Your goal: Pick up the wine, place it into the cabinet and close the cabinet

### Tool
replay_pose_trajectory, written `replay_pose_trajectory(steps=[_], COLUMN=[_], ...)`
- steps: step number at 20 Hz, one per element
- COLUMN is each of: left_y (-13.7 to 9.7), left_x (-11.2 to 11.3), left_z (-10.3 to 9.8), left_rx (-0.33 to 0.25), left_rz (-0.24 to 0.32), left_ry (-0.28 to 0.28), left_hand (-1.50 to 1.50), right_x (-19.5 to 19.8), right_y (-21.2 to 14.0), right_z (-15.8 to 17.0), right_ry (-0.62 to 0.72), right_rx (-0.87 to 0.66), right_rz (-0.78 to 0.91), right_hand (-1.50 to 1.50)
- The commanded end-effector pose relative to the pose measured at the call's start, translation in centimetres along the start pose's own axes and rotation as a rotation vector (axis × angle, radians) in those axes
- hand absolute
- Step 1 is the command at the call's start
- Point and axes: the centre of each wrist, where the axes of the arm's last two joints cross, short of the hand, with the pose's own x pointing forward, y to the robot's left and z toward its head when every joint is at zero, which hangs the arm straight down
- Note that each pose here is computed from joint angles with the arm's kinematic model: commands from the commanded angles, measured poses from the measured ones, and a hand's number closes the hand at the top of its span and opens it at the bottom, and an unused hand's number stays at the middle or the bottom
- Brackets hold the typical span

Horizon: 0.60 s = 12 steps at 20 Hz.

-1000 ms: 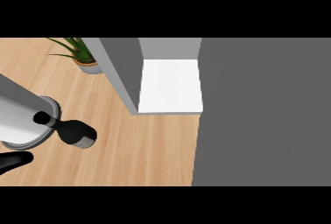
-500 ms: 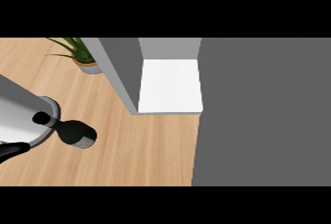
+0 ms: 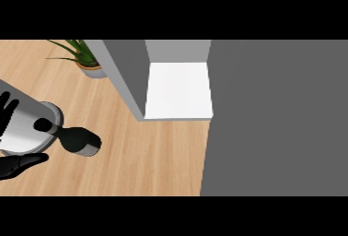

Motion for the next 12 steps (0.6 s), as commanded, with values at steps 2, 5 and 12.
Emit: replay_pose_trajectory(steps=[2, 5, 12], left_y=[1.1, -0.2, 2.6], left_x=[-2.2, -5.0, -8.2], left_z=[-0.5, -1.6, -2.3], left_rx=[0.002, -0.006, 0.026], left_rz=[-0.005, -0.007, -0.027], left_ry=[0.015, 0.039, 0.065], left_hand=[-1.5, -1.5, -1.5], right_x=[5.1, 4.6, 4.7], right_y=[0.4, 0.1, 0.7], right_z=[4.6, 4.0, 4.3], right_ry=[-0.084, -0.098, -0.087], right_rx=[0.012, 0.012, 0.013], right_rz=[-0.046, -0.025, -0.049], right_hand=[-1.5, -1.5, -1.5])
